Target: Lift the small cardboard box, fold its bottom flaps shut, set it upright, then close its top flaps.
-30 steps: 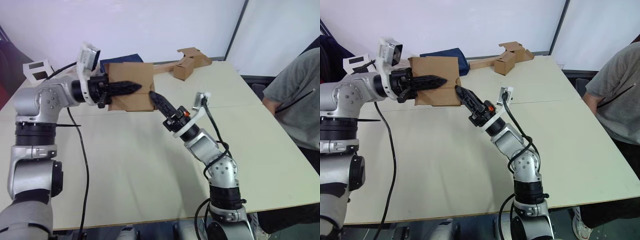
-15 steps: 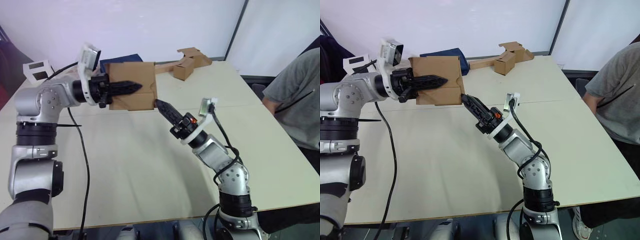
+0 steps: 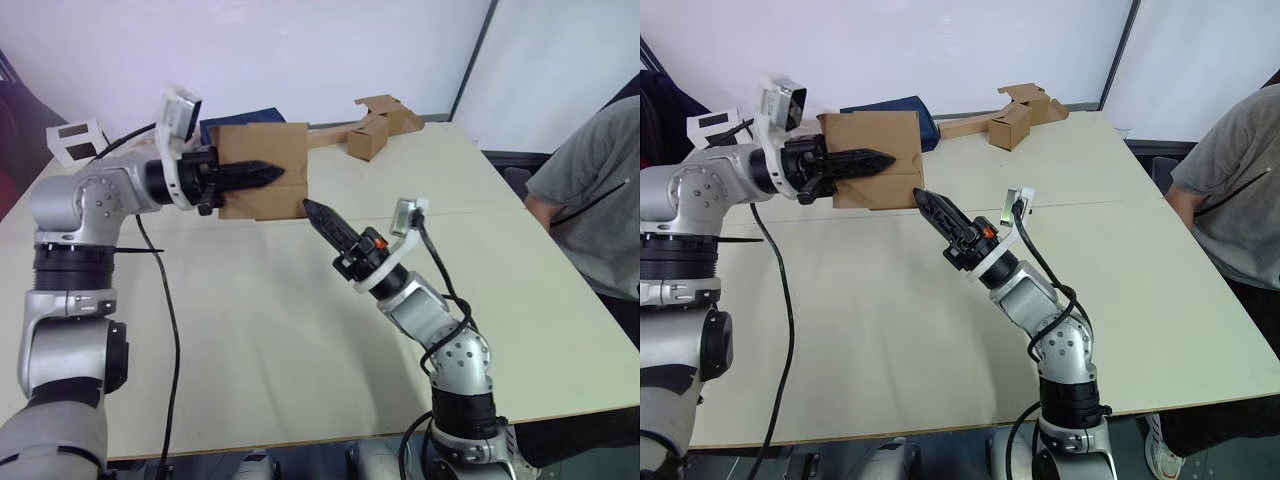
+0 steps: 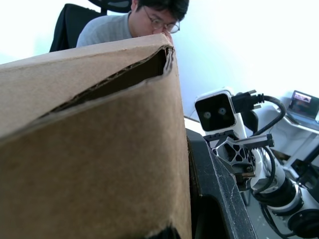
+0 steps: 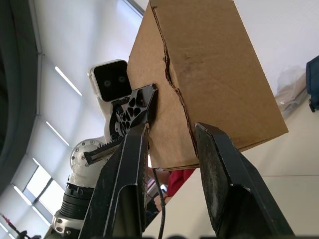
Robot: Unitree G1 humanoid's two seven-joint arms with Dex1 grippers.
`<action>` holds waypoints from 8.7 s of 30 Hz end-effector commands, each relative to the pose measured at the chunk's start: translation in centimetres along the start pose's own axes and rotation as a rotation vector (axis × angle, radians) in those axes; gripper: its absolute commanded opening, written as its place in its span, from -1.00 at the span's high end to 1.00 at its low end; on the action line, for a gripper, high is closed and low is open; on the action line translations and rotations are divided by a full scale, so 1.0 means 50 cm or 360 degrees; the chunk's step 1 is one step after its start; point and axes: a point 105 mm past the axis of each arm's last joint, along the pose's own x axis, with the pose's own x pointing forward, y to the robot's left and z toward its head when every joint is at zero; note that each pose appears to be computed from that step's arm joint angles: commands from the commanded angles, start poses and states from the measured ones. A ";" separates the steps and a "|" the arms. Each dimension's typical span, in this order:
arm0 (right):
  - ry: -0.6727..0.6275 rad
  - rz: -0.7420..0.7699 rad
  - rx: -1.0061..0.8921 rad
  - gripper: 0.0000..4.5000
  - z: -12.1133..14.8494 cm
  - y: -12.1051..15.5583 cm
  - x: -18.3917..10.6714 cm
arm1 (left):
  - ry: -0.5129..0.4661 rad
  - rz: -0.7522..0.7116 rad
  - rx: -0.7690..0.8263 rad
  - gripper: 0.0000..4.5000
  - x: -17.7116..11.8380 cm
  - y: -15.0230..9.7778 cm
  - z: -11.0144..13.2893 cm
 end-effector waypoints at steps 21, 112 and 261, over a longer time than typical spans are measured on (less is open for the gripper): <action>-0.0072 -0.0120 -0.0284 0.98 0.096 -0.018 -0.020 | -0.0056 -0.0042 0.0075 1.00 0.009 -0.015 0.027; 0.1301 -0.0596 -0.1350 1.00 -0.008 -0.194 -0.295 | 0.0401 0.0904 0.0144 0.99 -0.094 0.043 -0.207; 0.1429 0.0181 -0.1625 1.00 -0.056 -0.020 -0.137 | 0.0496 0.0182 -0.0107 0.99 0.039 0.101 -0.355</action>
